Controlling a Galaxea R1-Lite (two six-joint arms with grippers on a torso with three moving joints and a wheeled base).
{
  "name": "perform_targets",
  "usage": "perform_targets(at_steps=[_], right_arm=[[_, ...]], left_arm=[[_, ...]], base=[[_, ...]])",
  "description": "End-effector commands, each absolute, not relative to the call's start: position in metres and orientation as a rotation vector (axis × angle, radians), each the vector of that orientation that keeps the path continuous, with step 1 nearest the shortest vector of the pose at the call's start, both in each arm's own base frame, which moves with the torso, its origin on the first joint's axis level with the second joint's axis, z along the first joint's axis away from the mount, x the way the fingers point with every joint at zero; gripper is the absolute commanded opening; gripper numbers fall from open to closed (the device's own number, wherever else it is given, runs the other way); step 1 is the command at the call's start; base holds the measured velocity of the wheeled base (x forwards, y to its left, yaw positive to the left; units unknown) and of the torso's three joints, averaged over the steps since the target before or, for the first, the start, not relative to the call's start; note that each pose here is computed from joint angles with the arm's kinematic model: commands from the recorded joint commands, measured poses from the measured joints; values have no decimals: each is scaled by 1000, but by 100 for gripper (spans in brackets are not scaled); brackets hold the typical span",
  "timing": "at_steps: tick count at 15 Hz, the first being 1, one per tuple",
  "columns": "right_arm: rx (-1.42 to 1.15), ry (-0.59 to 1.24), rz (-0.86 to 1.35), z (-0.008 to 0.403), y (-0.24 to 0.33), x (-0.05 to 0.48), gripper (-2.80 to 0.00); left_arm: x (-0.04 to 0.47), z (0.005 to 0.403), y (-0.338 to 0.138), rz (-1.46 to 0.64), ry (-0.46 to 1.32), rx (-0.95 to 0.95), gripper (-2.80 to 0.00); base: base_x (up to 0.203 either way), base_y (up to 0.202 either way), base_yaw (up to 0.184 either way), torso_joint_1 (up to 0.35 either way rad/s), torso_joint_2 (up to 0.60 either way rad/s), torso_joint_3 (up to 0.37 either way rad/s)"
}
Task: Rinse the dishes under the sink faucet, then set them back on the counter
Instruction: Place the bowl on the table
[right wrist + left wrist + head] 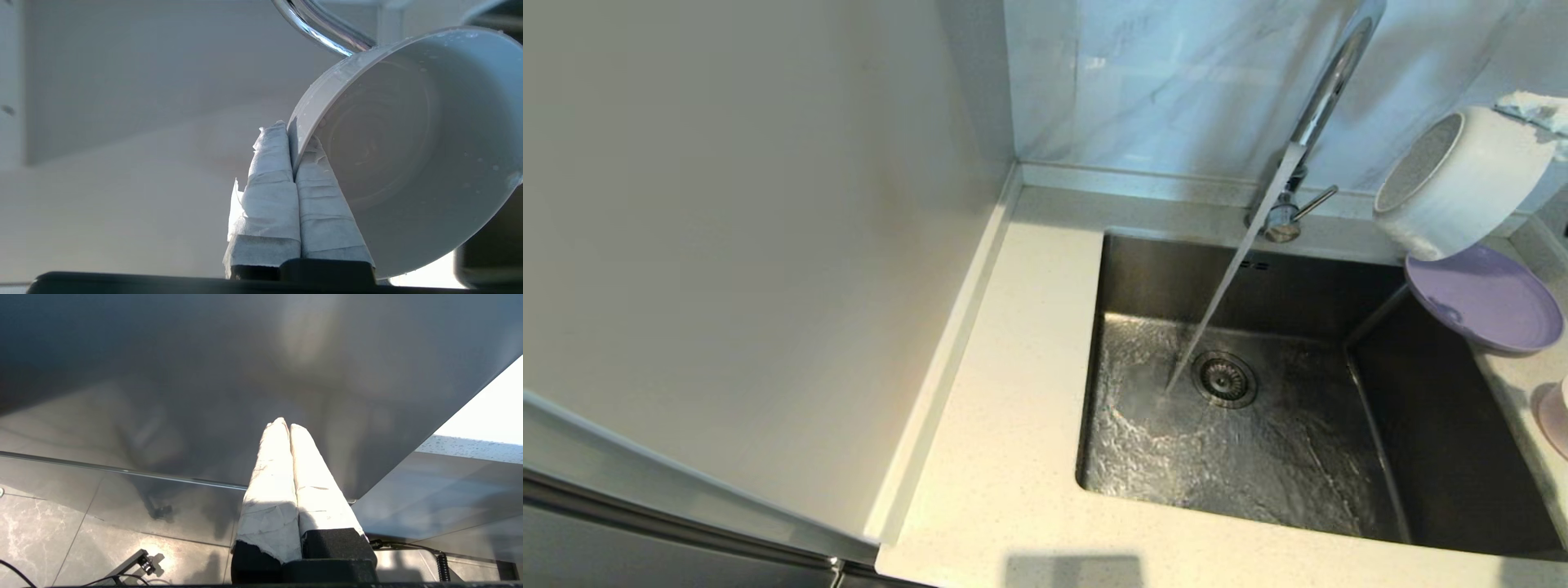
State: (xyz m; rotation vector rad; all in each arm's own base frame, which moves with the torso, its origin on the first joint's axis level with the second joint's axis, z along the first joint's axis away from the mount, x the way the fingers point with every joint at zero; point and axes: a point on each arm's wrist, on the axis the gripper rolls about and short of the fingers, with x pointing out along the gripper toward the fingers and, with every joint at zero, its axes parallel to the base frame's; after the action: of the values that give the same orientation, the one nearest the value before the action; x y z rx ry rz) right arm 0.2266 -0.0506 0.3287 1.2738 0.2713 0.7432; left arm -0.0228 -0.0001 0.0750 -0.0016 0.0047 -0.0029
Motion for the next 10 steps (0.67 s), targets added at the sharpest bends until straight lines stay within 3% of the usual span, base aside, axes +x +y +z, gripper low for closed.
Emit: perform_targets(at_steps=[1, 6, 10], right_arm=[[1277, 327, 746, 314, -49, 242, -280], [1152, 367, 693, 286, -52, 269, -280], [1302, 477, 376, 287, -46, 280, -280]], left_arm=[[-23, 75, 0, -3, 5, -2, -280], [-23, 75, 0, -3, 5, -2, -280], [-23, 75, 0, -3, 5, -2, -280]], base=[[0, 0, 0, 0, 0, 0], [0, 0, 0, 0, 0, 0], [0, 0, 0, 0, 0, 0]])
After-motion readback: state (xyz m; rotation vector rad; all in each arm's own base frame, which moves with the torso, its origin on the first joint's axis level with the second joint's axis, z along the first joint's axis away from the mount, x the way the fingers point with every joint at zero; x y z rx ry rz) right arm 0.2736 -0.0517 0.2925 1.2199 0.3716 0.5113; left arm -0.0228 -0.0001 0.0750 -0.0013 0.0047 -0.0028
